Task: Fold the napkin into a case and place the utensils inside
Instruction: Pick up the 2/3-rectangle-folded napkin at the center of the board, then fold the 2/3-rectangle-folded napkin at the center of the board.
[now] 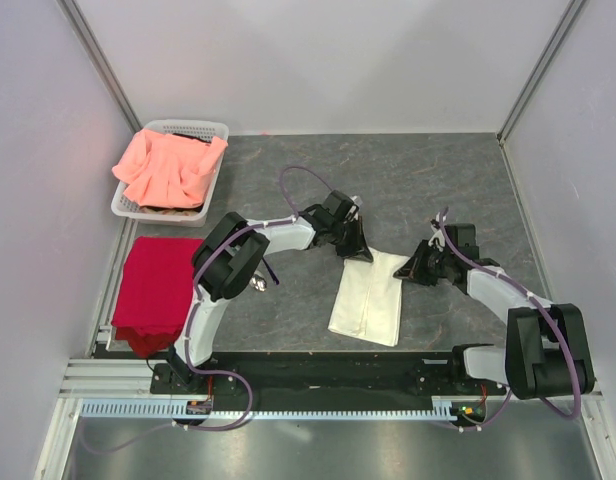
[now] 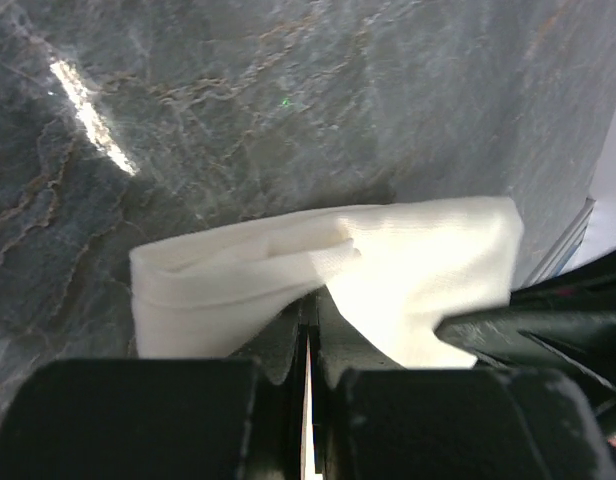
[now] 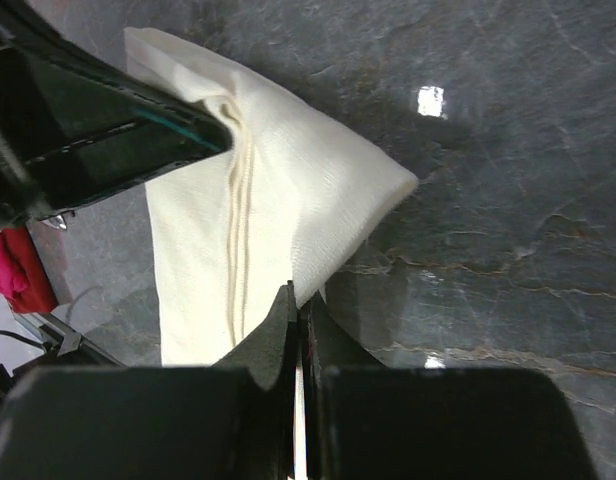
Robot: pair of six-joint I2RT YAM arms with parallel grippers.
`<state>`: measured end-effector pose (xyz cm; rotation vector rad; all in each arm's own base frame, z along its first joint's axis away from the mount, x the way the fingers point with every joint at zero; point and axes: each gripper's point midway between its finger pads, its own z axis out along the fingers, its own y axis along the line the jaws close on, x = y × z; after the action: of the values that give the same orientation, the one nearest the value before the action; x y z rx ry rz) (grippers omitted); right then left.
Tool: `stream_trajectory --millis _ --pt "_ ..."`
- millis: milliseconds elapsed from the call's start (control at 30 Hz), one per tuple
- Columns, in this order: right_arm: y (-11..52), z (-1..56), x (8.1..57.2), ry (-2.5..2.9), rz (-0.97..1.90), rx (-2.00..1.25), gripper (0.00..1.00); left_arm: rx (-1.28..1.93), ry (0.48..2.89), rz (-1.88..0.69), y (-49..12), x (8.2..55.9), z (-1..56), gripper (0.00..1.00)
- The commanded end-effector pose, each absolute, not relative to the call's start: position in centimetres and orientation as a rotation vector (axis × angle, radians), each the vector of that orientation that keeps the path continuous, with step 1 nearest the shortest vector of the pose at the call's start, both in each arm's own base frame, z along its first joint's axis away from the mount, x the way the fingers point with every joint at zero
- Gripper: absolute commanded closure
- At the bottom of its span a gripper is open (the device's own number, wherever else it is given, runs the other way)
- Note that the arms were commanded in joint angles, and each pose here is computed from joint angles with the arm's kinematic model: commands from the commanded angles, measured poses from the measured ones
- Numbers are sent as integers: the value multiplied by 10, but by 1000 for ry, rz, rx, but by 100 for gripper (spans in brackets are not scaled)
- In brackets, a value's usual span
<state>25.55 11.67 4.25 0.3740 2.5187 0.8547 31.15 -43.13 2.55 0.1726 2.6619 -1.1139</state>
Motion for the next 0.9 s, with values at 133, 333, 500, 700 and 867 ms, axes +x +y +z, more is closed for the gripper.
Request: stream_trajectory --millis 133,333,500,700,867 --pt "142 83 276 2425 891 308 100 55 2681 -1222 -439 308 23 98" --pt "160 87 282 2403 920 331 100 24 2675 -1292 -444 302 21 98" --pt "179 77 283 2418 969 366 100 -2 2674 -1298 -441 297 19 98" --pt "184 69 288 2367 1018 489 100 -14 2658 -1327 -441 290 22 98" --pt "180 60 287 2407 964 473 100 5 2636 -1346 -439 287 36 98"
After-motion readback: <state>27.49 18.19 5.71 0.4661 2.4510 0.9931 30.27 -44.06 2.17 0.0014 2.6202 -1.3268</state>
